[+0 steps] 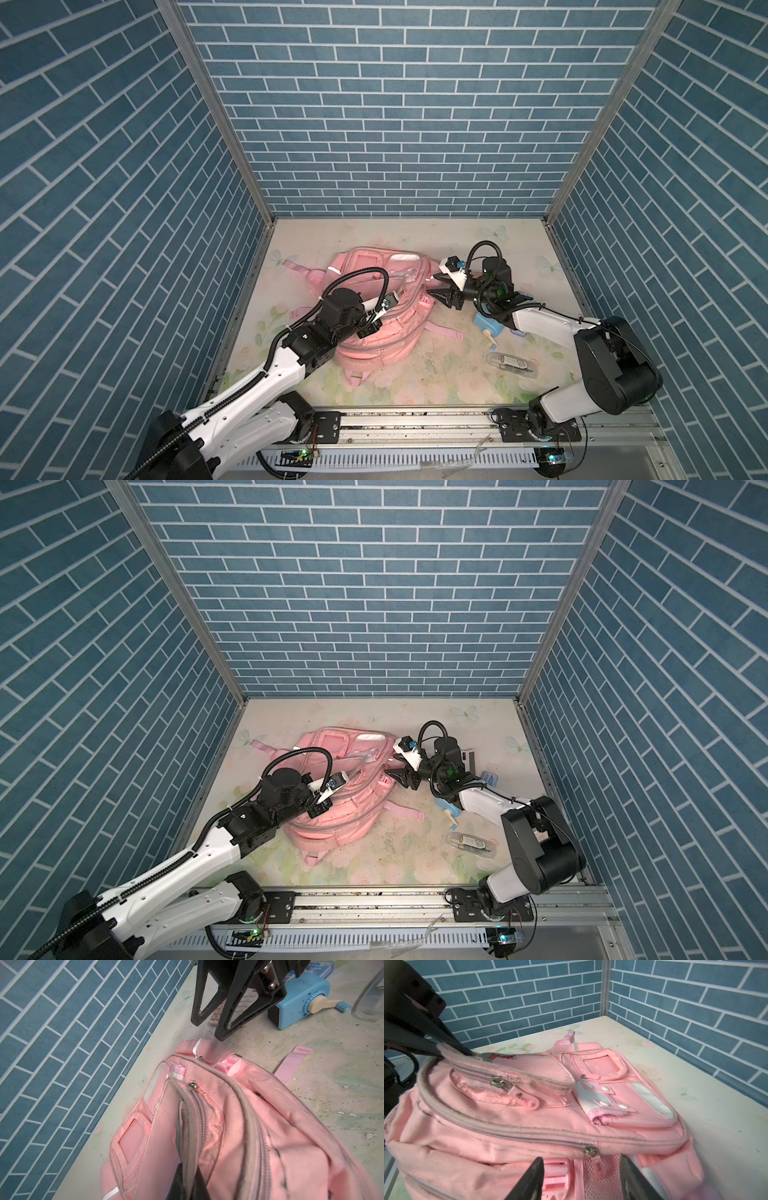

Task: Pack the student bag

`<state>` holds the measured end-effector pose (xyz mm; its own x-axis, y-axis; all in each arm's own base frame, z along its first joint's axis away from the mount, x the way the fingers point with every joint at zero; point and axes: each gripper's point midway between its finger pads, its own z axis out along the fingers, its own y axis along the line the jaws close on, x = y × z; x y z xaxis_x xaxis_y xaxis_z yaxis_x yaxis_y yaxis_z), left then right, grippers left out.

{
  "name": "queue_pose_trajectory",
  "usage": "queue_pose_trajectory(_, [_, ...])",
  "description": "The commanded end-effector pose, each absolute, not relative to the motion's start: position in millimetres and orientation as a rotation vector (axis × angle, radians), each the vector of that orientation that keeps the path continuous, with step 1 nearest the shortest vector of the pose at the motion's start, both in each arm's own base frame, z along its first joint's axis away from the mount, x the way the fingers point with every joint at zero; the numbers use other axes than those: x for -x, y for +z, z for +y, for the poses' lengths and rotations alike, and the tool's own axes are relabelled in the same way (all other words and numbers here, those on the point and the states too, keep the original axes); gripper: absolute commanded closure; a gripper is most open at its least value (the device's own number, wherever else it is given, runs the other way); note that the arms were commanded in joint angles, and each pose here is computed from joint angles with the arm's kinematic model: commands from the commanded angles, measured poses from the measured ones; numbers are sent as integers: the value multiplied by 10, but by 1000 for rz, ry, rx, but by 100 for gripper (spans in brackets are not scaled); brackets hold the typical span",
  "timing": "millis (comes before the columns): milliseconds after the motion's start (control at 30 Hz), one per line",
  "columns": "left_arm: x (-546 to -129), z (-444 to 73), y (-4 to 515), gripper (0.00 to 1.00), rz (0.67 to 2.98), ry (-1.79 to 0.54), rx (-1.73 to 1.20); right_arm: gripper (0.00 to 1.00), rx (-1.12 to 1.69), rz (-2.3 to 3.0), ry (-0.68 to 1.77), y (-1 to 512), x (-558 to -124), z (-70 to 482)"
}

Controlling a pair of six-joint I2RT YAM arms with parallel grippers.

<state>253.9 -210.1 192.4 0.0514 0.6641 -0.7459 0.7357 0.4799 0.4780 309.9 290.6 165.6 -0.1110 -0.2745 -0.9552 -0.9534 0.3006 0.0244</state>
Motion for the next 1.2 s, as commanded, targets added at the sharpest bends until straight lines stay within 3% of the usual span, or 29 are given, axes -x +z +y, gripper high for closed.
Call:
queue_pose_trajectory(0, [-2565,-2183,2473,100,1453,-93,-1144,44,1245,1553,929,1562,-3067,2974])
queue_pose_trajectory(1167, [-2618,-2050,2480,100,1423,-108,-1114,50,1105,1614,1130,986,-3213,2939])
